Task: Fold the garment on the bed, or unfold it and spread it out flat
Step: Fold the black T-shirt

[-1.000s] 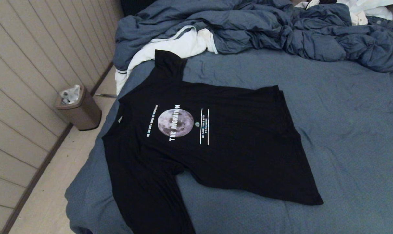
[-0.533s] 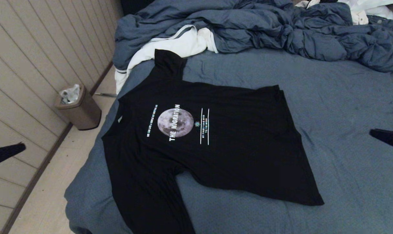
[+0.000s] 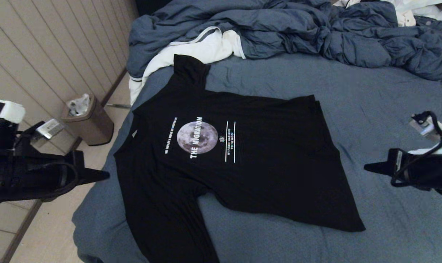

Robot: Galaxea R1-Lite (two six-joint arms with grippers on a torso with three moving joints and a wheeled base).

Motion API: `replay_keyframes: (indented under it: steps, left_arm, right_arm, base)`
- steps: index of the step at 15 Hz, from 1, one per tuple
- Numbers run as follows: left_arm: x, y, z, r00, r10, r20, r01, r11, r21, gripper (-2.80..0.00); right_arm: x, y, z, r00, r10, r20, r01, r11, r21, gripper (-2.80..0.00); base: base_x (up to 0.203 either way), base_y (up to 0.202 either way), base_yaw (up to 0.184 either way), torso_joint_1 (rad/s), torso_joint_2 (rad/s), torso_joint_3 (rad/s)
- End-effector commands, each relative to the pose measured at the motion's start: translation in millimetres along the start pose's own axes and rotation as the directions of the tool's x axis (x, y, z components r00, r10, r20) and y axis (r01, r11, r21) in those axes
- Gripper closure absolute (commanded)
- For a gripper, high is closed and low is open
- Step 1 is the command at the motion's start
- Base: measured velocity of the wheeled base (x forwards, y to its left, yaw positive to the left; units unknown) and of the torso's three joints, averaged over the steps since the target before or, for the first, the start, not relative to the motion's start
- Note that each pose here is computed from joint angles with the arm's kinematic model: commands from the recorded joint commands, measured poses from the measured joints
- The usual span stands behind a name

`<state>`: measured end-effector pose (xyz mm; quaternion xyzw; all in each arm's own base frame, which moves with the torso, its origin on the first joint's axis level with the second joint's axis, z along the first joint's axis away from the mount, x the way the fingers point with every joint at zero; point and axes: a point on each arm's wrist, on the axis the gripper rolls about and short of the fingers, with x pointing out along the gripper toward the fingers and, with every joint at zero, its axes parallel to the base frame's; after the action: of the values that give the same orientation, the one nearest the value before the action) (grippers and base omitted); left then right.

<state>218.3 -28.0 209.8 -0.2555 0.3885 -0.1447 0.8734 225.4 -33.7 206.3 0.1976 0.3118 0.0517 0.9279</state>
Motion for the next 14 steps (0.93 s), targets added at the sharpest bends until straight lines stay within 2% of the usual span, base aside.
replay_keyframes:
  steps: [1, 4, 6, 8, 10, 14]
  left_arm:
    - [30.6, 4.9, 9.0, 0.997, 0.006, -0.076, -0.009, 0.999, -0.041, 0.00]
    - [47.6, 10.0, 12.9, 0.992, -0.030, -0.126, 0.014, 0.992, -0.123, 0.00]
    - [60.4, 21.4, 17.8, 0.990, -0.037, -0.135, 0.016, 0.988, -0.152, 0.00]
    - [62.7, 37.6, 33.3, 0.997, -0.020, -0.076, 0.005, 0.982, -0.191, 0.00]
    - [53.0, 48.5, 48.8, 1.000, -0.003, -0.001, 0.002, 0.978, -0.209, 0.00]
    - [63.3, 60.6, 53.1, 1.000, 0.013, -0.001, -0.012, 0.974, -0.225, 0.00]
  right_arm:
    - [12.1, -5.5, 2.8, 0.999, -0.007, -0.037, 0.009, 0.999, 0.038, 0.00]
    - [4.8, 0.2, 7.1, 0.992, -0.020, -0.126, 0.035, 0.992, 0.121, 0.00]
    - [-4.4, 3.8, 16.0, 0.992, -0.026, -0.120, 0.045, 0.987, 0.152, 0.00]
    - [-27.5, 17.7, 32.7, 0.997, -0.017, -0.073, 0.030, 0.983, 0.181, 0.00]
    - [-51.3, 31.9, 47.1, 0.998, -0.011, -0.069, 0.025, 0.981, 0.192, 0.00]
    - [-65.6, 41.9, 55.3, 0.995, -0.009, -0.099, 0.030, 0.977, 0.211, 0.00]
  base:
    - [0.000, 0.000, 0.000, 0.000, 0.00, 0.000]
    - [0.000, 0.000, 0.000, 0.000, 0.00, 0.000]
    - [0.000, 0.000, 0.000, 0.000, 0.00, 0.000]
    - [0.000, 0.000, 0.000, 0.000, 0.00, 0.000]
    - [0.000, 0.000, 0.000, 0.000, 0.00, 0.000]
    - [0.000, 0.000, 0.000, 0.000, 0.00, 0.000]
